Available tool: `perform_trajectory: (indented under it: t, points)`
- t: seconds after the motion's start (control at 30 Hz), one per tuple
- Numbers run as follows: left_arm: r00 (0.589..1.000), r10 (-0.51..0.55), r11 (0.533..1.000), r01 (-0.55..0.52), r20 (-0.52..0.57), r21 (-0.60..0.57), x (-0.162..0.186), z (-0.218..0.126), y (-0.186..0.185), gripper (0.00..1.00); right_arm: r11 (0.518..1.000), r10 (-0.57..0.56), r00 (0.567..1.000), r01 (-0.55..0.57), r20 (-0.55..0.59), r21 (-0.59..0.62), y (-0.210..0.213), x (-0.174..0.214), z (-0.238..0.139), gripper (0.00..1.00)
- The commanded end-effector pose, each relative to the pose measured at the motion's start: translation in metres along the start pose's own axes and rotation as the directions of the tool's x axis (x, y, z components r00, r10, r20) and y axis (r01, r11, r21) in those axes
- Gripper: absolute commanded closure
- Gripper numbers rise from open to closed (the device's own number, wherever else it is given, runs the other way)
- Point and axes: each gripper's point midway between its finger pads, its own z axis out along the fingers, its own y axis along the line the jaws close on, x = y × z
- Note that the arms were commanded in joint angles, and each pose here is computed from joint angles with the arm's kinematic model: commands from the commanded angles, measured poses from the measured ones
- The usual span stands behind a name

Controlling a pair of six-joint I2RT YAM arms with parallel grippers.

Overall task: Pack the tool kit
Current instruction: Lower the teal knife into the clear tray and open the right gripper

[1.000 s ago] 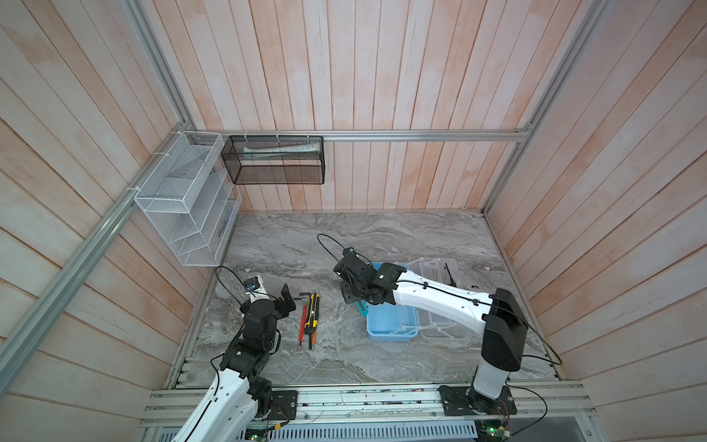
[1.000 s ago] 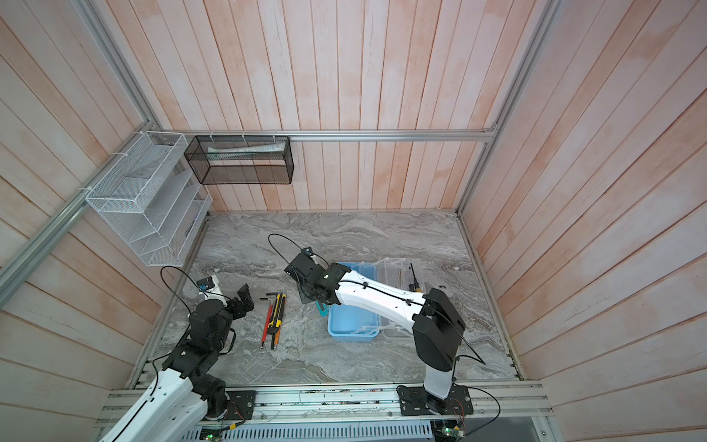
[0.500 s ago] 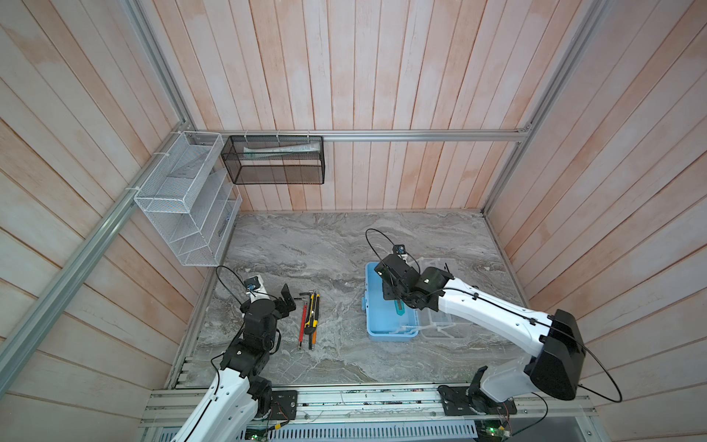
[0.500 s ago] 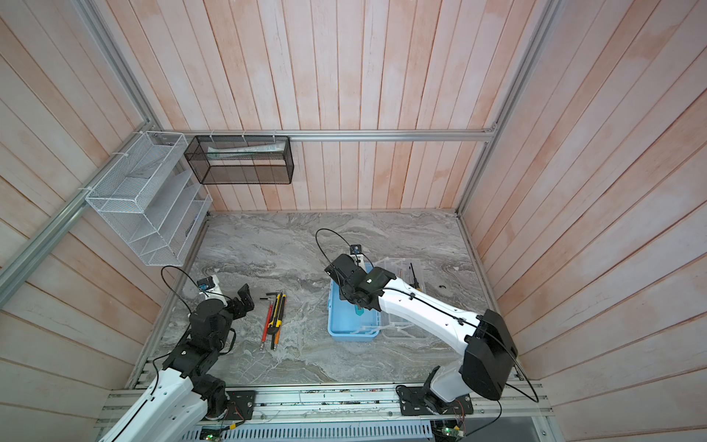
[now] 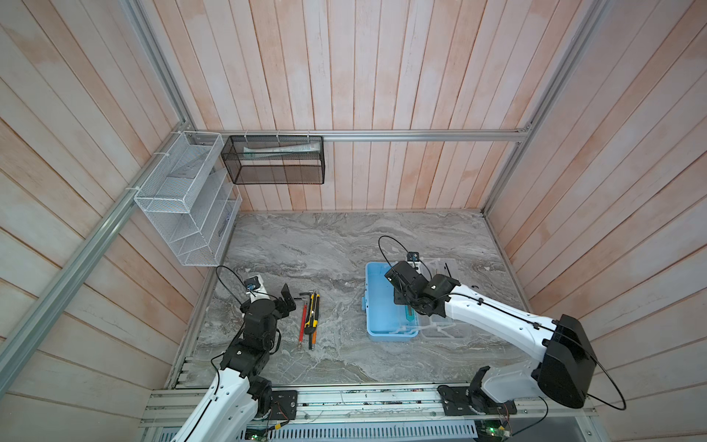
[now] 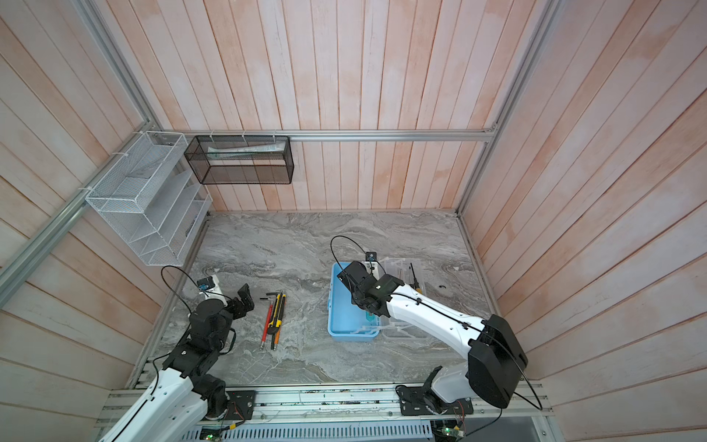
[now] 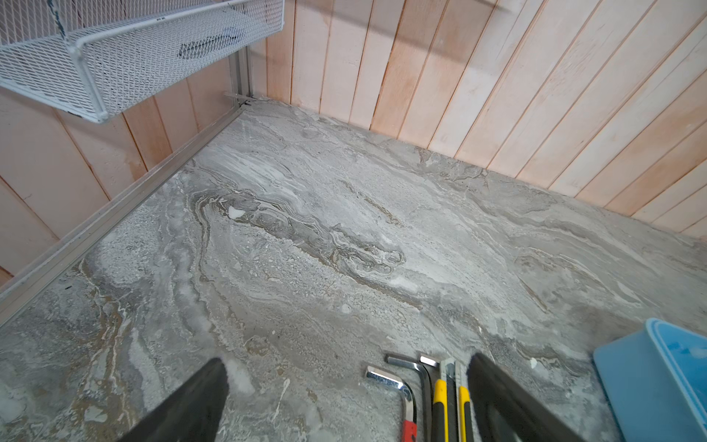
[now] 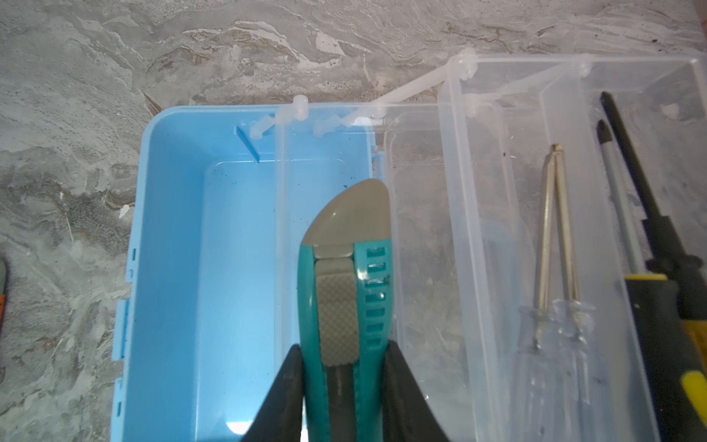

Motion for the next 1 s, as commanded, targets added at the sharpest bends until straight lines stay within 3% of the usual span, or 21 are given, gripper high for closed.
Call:
perform_trajectory:
  t: [0.0,0.1,0.47,0.67,0.83,0.97]
  points:
    - [1.0,-0.001,1.0,0.001,0.018,-0.004,-0.005,-0.001,0.001,0.01,1.0,0.003,1.0,-0.003,-0.003,0.007,-0.003,0.002,0.011,1.0]
    - [1.0,-0.001,1.0,0.001,0.017,-0.006,-0.005,0.0,0.001,0.01,1.0,0.01,1.0,-0.01,-0.015,-0.002,-0.004,0.004,0.016,0.98]
    - [1.0,-0.003,1.0,0.004,0.019,-0.01,-0.005,-0.001,0.002,0.01,0.999,-0.038,0.998,0.037,-0.051,-0.015,0.006,0.003,0.02,0.64]
    - [1.0,-0.004,1.0,0.004,0.018,-0.012,-0.005,-0.001,0.003,0.01,0.995,-0.095,0.995,0.093,-0.037,-0.047,0.024,-0.018,0.004,0.58]
    - [1.0,-0.006,1.0,0.007,0.019,-0.015,-0.005,-0.001,0.003,0.01,0.971,-0.146,0.989,0.147,0.024,-0.187,0.081,-0.029,-0.02,0.57]
    - [1.0,-0.01,1.0,0.011,0.021,-0.019,-0.005,-0.001,0.004,0.01,0.911,-0.193,0.98,0.2,0.055,-0.361,0.15,-0.017,-0.036,0.57]
